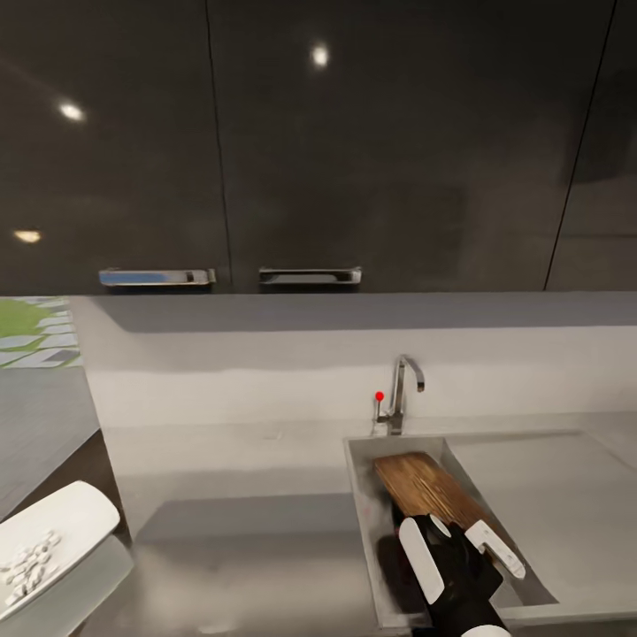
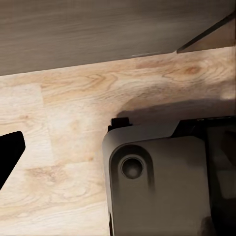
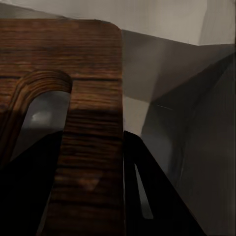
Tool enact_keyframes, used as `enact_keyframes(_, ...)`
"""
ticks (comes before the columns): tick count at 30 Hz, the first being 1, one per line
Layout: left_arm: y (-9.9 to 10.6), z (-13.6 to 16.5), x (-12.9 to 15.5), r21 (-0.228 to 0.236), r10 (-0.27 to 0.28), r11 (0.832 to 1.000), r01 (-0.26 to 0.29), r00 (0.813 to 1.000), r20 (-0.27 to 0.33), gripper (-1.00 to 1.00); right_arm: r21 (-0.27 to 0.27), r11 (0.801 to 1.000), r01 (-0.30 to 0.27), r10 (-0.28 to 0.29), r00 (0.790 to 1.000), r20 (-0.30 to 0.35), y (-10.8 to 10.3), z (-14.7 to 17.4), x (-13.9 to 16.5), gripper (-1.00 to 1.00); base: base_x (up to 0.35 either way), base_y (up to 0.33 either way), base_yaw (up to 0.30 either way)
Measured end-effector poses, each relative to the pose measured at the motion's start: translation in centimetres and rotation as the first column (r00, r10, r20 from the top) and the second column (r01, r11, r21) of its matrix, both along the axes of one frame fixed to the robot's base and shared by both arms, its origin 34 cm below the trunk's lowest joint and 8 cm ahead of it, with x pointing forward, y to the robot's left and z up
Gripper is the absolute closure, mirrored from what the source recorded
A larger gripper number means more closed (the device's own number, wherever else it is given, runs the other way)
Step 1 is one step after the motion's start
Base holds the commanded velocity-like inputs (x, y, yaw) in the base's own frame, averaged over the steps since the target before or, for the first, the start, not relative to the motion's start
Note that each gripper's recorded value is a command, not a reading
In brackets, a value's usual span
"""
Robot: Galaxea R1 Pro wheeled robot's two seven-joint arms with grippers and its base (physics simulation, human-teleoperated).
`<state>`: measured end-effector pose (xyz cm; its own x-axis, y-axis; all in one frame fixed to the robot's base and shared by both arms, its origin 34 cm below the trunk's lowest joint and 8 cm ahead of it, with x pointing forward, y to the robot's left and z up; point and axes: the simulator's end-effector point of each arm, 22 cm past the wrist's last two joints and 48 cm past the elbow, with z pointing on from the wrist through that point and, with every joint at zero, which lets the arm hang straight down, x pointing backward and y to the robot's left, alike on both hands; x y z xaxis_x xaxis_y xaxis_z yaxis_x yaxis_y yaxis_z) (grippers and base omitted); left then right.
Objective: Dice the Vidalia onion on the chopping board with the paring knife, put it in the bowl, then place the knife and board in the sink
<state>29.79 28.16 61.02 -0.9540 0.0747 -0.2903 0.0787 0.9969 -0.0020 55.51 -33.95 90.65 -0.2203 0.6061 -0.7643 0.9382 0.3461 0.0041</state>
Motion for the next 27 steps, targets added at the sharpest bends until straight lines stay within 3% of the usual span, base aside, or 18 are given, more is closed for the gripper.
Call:
enact_keyframes(7, 0.0, -0.1, -0.5, 0.001, 0.002, 1.0, -0.002, 1.0, -0.021, -1.0, 0.012, 1.0, -0.025, 0.026, 0.999, -0.04, 0.8, -1.6, -0.5, 1.0, 0.092, -0.103, 0.0)
enact_keyframes(27, 0.0, -0.2, -0.5, 0.0, 0.002, 1.0, -0.002, 1.0, -0.025, -1.0, 0.016, 0.998, -0.059, 0.06, 0.998, -0.026, 1.2, -1.9, 0.2, 1.0, 0.001, -0.001, 0.0)
